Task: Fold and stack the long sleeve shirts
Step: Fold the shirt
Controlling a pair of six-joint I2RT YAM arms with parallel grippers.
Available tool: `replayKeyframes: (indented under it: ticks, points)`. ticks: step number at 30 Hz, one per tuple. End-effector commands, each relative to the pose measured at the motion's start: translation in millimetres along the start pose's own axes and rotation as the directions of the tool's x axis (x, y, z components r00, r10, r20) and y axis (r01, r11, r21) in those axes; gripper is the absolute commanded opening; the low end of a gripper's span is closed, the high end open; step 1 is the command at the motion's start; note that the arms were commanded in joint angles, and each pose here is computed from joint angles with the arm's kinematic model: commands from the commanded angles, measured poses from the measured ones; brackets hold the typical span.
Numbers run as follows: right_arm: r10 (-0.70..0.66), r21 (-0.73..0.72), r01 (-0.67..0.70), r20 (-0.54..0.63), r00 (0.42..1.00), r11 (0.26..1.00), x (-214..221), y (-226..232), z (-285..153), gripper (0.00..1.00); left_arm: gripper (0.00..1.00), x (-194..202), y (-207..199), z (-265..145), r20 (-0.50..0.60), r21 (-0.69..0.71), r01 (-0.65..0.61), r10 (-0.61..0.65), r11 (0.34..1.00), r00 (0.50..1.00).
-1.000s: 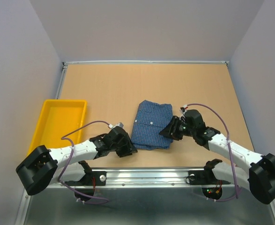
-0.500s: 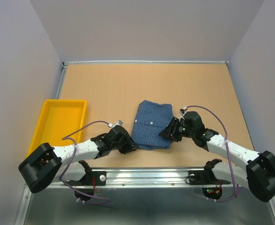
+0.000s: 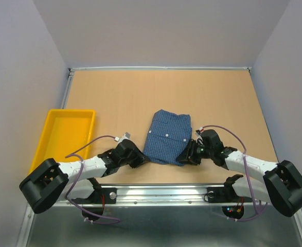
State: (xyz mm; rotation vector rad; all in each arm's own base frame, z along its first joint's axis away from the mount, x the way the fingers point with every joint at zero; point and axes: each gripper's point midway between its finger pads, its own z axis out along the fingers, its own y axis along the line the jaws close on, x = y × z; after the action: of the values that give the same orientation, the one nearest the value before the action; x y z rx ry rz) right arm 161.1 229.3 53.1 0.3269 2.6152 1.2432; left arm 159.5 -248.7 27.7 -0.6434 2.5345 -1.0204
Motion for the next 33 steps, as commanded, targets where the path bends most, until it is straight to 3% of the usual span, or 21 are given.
replayKeyframes:
  ticks: [1,11,16,20,23,24,25,29,30,33]
  points:
    - [0.01,0.025,-0.008,-0.075,0.997,1.0,24,-21,0,0.4,0.18,-25,-20,-10,0.128,0.121,0.069,-0.084,0.99,0.988]
    - [0.03,0.126,-0.021,-0.072,0.997,0.992,25,-48,5,0.37,0.2,-55,-24,-22,0.263,0.182,0.091,-0.137,0.979,0.955]
    - [-0.005,0.108,0.011,-0.056,0.998,0.994,20,-39,1,0.37,0.29,-56,-15,-16,0.254,0.147,0.101,-0.136,0.984,0.957]
    - [-0.053,0.095,0.057,-0.038,0.998,0.994,13,-25,-7,0.39,0.48,-60,-14,-21,0.271,0.128,0.089,-0.121,0.988,0.955]
    - [-0.105,0.063,0.104,0.003,0.995,0.993,-2,0,-15,0.41,0.62,-67,-14,-31,0.306,0.093,0.042,-0.069,0.995,0.949]
    - [-0.124,0.059,0.123,0.01,0.992,0.991,-5,7,-19,0.41,0.79,-75,-30,-40,0.332,0.117,0.017,-0.055,0.993,0.942]
    - [-0.14,0.054,0.139,0.022,0.99,0.989,-10,15,-21,0.42,0.84,-79,-34,-44,0.347,0.103,-0.028,-0.009,0.994,0.938]
    - [-0.203,0.021,0.202,0.098,0.974,0.979,-45,59,-33,0.44,0.87,-98,-66,-62,0.389,0.054,-0.185,0.15,0.981,0.909]
    - [-0.22,-0.003,0.222,0.141,0.965,0.975,-61,79,-40,0.44,0.87,-105,-90,-72,0.404,0.074,-0.224,0.176,0.972,0.898]
    - [-0.254,-0.012,0.266,0.25,0.934,0.964,-102,117,-51,0.44,0.84,-119,-120,-64,0.382,0.027,-0.379,0.341,0.925,0.859]
